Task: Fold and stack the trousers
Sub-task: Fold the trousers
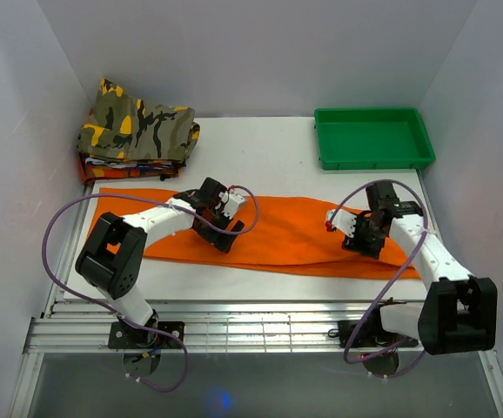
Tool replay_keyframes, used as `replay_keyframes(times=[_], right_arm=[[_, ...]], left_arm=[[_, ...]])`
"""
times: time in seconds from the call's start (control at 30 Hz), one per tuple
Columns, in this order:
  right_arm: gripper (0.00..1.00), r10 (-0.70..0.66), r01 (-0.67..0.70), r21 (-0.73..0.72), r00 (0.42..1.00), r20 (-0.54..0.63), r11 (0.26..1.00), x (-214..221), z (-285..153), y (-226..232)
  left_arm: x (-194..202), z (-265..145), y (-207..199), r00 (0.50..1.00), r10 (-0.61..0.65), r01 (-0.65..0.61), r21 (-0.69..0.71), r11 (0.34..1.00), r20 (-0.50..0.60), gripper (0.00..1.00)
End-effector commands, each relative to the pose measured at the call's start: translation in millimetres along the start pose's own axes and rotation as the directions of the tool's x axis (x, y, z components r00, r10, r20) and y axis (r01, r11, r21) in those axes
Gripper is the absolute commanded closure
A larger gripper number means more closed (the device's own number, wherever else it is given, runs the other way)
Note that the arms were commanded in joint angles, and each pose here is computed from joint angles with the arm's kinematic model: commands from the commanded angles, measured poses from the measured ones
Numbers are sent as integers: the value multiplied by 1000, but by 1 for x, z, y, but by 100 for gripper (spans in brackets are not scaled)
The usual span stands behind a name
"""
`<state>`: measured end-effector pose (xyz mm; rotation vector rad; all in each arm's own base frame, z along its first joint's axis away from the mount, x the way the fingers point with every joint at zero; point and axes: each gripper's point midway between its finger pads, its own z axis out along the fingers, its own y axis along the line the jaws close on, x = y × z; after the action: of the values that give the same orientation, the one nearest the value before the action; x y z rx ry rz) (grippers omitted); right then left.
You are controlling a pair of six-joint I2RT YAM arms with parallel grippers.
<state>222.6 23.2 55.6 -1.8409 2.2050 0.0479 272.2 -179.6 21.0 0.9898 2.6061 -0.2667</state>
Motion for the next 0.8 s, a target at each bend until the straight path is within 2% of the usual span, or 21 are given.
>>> replay_keyframes(times=[0.0, 0.07, 0.1, 0.2, 0.3, 0.5, 0.67, 0.77], right_arm=[[37, -24, 27, 94, 999, -32, 995, 13, -40, -18], [38, -39, 46, 97, 997, -71, 994, 30, -47, -17], [39, 10, 1, 112, 996, -91, 994, 48, -51, -19], [43, 37, -23, 103, 990, -135, 994, 83, -49, -15], [43, 85, -73, 82, 986, -146, 994, 102, -44, -13], [36, 72, -59, 77, 979, -191, 995, 133, -32, -12], [34, 53, -40, 70, 979, -196, 997, 137, -28, -8], [34, 41, -26, 67, 970, -239, 997, 146, -25, -3]], left_arm=[[68, 15, -3, 976, -53, 60, 24, 998, -211, 2], [72, 15, -3, 974, -56, 62, 22, 998, -220, 2], [73, 14, -4, 972, -56, 63, 22, 998, -226, 2], [74, 13, -3, 972, -56, 62, 19, 998, -228, 2], [73, 15, -5, 971, -61, 70, 29, 997, -231, 2], [72, 16, -6, 971, -66, 77, 37, 996, -230, 2], [74, 15, -6, 971, -66, 76, 37, 996, -230, 2], [73, 15, -6, 971, -64, 75, 37, 997, -228, 2]])
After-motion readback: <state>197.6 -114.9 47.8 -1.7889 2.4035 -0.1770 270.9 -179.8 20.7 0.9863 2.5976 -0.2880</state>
